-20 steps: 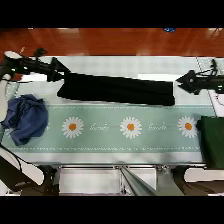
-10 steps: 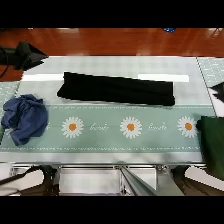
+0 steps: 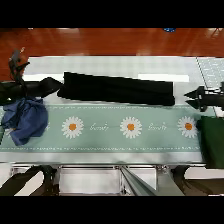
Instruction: Fold the shirts.
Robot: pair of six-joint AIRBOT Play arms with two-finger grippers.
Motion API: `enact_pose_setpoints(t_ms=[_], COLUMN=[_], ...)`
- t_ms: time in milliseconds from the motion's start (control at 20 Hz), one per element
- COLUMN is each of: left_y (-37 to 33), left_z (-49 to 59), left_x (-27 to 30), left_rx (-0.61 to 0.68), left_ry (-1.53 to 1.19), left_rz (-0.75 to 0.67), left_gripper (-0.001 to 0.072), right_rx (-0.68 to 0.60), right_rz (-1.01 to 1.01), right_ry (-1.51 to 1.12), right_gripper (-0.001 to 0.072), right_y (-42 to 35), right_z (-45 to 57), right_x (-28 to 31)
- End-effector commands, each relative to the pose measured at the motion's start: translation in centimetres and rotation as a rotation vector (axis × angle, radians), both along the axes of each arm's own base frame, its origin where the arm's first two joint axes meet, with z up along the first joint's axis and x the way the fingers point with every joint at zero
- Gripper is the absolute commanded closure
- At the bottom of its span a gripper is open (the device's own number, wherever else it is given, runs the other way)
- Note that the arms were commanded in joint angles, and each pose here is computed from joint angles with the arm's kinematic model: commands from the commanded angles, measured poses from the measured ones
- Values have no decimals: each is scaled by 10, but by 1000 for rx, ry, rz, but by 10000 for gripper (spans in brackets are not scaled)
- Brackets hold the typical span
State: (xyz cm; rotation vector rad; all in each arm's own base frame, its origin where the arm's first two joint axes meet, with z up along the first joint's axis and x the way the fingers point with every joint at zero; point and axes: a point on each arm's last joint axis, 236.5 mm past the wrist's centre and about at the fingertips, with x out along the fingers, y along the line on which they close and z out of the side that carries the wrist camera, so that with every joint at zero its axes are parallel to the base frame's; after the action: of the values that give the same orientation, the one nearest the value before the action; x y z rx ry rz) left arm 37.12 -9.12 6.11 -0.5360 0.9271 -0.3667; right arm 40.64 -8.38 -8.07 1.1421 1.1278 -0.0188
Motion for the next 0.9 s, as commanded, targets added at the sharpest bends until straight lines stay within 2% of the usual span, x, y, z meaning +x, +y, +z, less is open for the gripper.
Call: enact_pose_setpoints(t_ms=[0,400,450,500,550,700,750,800,850], left_y=[-3,-4,-5,-6,-8,-12,-16,-21,-31], left_z=[-20,-32,-31,-29,-28,-25,-25,-24,-21], left_x=[-4,-3,-3,-2,-1,-3,-7,-13,-20], left_rx=[-5,-29,-38,-47,-61,-84,-93,-110,-128], left_ry=[46,96,95,94,92,97,109,127,128], left_rz=[1,18,20,22,25,19,2,-25,-76], left_gripper=[201,201,201,201,202,204,228,364,600], right_rx=[80,119,118,114,107,17,-34,-95,-149], right_rz=[88,206,226,258,286,350,391,445,481], right_ry=[14,-8,-15,-36,-64,-145,-158,-168,-182], right_gripper=[293,309,441,629,685,685,685,685,685], right_y=[37,98,105,110,112,107,103,101,99], right_z=[-18,-20,-16,-9,0,45,60,77,95], right_x=[24,62,65,66,68,63,54,41,28])
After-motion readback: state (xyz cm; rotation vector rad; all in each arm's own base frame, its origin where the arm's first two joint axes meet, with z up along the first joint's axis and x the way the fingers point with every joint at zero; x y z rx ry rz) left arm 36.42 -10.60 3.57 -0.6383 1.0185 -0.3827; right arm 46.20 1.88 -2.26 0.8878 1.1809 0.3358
